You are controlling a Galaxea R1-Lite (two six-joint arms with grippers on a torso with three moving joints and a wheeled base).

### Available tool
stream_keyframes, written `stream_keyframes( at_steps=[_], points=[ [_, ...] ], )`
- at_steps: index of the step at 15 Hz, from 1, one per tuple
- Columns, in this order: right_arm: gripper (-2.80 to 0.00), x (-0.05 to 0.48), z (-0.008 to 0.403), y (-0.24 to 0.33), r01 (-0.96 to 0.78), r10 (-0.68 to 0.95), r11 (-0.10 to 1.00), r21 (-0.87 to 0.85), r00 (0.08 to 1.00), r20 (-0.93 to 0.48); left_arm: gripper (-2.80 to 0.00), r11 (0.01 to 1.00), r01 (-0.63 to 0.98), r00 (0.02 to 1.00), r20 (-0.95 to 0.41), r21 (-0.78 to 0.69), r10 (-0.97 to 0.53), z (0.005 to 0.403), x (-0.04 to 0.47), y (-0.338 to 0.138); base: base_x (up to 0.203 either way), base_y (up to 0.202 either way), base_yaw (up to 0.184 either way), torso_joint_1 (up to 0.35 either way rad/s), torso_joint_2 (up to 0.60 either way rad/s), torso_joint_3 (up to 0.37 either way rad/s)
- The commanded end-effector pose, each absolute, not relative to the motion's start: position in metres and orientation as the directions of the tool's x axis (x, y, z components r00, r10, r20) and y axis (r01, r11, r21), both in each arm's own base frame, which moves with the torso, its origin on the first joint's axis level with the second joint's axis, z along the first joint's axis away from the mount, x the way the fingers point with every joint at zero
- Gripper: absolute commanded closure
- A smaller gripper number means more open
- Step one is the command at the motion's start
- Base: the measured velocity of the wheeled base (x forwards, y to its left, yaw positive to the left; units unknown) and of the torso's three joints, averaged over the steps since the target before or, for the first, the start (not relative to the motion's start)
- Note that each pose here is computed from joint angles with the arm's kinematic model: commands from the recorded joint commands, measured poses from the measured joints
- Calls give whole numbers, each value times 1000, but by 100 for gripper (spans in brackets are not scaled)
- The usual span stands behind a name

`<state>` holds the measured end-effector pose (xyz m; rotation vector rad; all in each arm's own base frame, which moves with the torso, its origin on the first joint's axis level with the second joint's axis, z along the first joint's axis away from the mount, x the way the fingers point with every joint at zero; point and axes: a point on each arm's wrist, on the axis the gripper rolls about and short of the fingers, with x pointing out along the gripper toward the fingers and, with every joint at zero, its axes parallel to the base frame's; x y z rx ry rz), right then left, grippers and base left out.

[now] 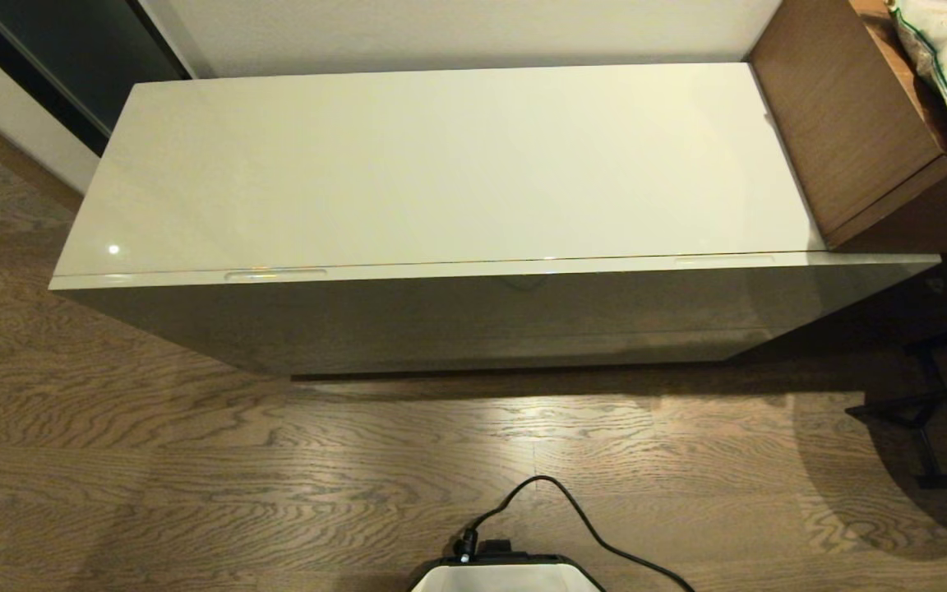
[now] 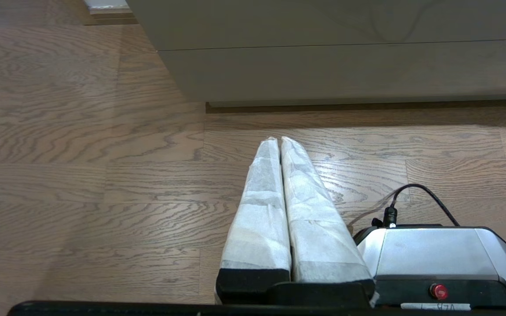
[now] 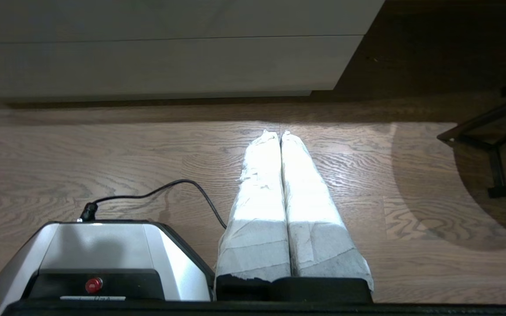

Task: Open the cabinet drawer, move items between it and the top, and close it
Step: Open the drawer

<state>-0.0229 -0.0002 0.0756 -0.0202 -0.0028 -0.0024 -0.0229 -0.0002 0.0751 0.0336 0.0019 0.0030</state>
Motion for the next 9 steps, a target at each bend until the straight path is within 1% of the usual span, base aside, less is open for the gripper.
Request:
stream_keyframes(
  at_steps=[1,4,5,7,8,9],
  points=[
    [0,-23,75,0,8,-8,1000,-14,1000,7,0,999,-3,1000,-5,34,3,75,-23,0,0,0,0,0,0,0],
    [0,-26,86,0,11,-10,1000,-8,998,62,0,999,-4,1000,-5,34,5,75,-23,0,0,0,0,0,0,0],
    [0,-32,100,0,8,-7,1000,-7,996,89,0,999,-3,1000,-5,34,3,75,-23,0,0,0,0,0,0,0],
    [0,-60,146,0,-22,22,1000,-2,986,167,0,999,-3,1000,-4,34,3,75,-23,0,0,0,0,0,0,0],
    [0,-88,175,1,-50,48,999,1,974,222,0,999,-3,1000,-5,34,3,75,-23,0,0,0,0,0,0,0],
    [0,-113,194,1,-83,79,997,3,964,254,0,999,-4,1000,-5,34,4,75,-23,0,0,0,0,0,0,0]
  ],
)
